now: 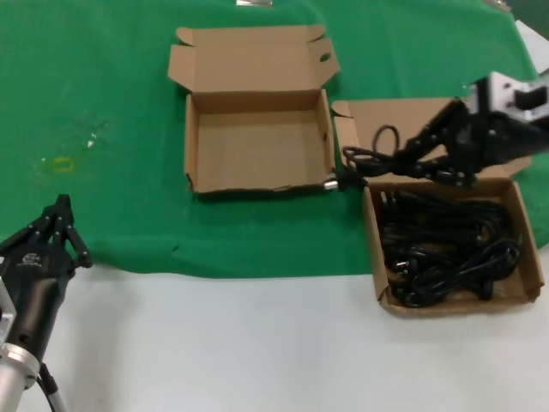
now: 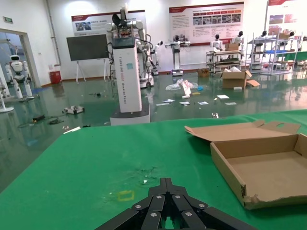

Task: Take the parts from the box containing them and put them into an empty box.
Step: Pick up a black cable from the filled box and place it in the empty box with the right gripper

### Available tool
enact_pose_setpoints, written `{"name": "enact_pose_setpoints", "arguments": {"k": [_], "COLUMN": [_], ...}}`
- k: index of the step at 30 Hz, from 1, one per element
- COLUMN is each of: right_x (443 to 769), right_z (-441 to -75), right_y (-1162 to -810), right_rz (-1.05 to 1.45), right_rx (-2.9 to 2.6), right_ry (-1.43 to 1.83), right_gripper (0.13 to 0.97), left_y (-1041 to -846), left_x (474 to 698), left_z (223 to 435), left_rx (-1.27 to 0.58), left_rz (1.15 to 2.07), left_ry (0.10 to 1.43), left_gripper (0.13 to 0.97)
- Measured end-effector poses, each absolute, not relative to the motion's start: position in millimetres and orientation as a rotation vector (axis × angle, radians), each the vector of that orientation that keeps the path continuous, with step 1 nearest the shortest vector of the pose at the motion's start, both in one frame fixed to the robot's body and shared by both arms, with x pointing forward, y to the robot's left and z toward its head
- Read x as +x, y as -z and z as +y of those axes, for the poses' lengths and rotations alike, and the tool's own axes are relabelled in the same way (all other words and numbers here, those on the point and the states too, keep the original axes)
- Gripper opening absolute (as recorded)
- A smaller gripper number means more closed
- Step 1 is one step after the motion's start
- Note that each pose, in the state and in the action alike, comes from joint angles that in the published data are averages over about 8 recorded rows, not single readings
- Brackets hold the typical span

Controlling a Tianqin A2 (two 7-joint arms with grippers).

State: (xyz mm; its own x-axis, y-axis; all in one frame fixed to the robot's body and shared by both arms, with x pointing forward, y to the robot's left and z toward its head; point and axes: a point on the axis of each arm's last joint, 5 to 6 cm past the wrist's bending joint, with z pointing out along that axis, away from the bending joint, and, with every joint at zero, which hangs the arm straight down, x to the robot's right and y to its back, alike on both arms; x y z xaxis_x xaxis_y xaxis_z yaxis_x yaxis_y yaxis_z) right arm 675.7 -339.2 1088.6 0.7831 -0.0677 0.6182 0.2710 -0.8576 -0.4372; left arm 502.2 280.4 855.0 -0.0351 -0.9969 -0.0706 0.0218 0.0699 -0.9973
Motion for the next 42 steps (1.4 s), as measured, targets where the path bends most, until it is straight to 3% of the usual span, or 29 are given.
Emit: {"name": "enact_pose_setpoints", "arguments": {"k": [22, 42], "right_x": [763.0, 773.7], "right_z": [-230.3, -159.0], "right_y": [-1066.0, -1040.3], "right_rz": [-0.221, -0.232], "right_rx": [-2.338, -2.317], "right_ry": [0.967, 1.118], "right_gripper": [0.212, 0.212], "left_y": [-855.0, -855.0], "left_x": [502.2, 502.2], "left_z": [280.4, 280.4], "left_rx": [-1.125, -1.125], "left_rz": [1.253, 1.253], "left_ry": [1.193, 1.193], "left_gripper": [0.144, 0.144]}}
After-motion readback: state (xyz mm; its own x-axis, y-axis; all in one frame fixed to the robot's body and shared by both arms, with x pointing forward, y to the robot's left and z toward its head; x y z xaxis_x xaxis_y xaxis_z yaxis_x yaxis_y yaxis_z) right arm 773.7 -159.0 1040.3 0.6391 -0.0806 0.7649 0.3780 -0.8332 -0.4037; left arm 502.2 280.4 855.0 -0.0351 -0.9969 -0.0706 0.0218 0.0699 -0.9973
